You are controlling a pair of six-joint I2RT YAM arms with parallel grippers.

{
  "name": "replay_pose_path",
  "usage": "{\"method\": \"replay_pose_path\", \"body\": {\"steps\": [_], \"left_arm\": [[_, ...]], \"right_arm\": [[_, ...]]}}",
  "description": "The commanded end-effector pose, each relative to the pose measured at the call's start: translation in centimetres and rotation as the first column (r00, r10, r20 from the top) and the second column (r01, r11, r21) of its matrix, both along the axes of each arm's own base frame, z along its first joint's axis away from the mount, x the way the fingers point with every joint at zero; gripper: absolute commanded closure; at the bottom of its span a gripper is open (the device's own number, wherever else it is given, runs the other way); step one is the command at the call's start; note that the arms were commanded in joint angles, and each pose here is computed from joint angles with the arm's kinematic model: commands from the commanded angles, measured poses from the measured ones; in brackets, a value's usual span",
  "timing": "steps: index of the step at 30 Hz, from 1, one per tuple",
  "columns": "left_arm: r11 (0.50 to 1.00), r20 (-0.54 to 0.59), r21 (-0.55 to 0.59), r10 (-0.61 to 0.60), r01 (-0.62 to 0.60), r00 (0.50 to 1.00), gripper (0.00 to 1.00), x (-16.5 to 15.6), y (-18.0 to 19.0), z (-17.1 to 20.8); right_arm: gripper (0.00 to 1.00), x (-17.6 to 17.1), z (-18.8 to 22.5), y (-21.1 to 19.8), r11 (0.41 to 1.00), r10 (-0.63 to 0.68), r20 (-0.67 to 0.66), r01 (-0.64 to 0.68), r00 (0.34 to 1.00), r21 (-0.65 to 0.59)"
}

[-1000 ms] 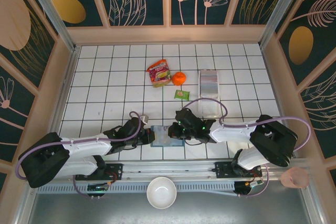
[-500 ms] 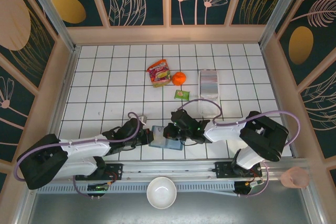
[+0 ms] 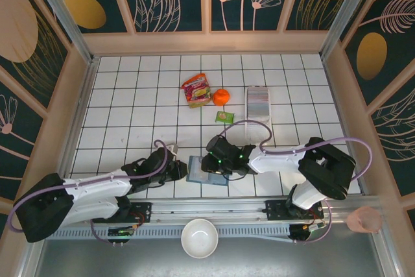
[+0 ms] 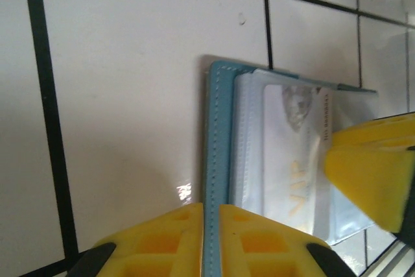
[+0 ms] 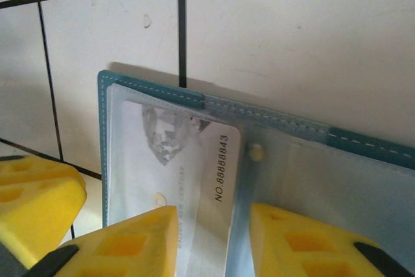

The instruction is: Put the credit cards into the card holder

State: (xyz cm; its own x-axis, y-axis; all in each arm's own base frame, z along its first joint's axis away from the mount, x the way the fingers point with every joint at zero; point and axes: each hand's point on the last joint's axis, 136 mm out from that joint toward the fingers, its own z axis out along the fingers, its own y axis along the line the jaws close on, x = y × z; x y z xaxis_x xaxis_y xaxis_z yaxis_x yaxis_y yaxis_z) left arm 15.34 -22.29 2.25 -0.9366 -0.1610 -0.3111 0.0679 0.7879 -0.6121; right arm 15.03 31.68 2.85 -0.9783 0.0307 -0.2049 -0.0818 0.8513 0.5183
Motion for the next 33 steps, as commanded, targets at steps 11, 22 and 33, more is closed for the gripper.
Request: {"method": "replay_pose_path", "body": {"steps": [11, 22, 33], "left_arm": [[0.997, -0.038, -0.044, -0.068, 0.066, 0.997, 0.92, -1.1, -1.3, -0.5], [0.994, -0.041, -0.068, -0.085, 0.083, 0.995, 0.94, -1.4, -2.2, -0.3], [0.997, -0.043, -0.044, -0.065, 0.063, 0.997, 0.95, -1.5, -1.4, -0.7]], "right_arm": [[0.8, -0.4, 0.0, 1.1, 0.998, 0.036, 0.021, -0.035, 0.999, -0.059], [0.72, -0.6, 1.4, 4.1, 0.997, 0.064, 0.004, -0.064, 0.998, 0.042], [0.68, -0.7, 3.0, 2.7, 0.995, -0.004, 0.003, 0.003, 1.0, 0.095]]}}
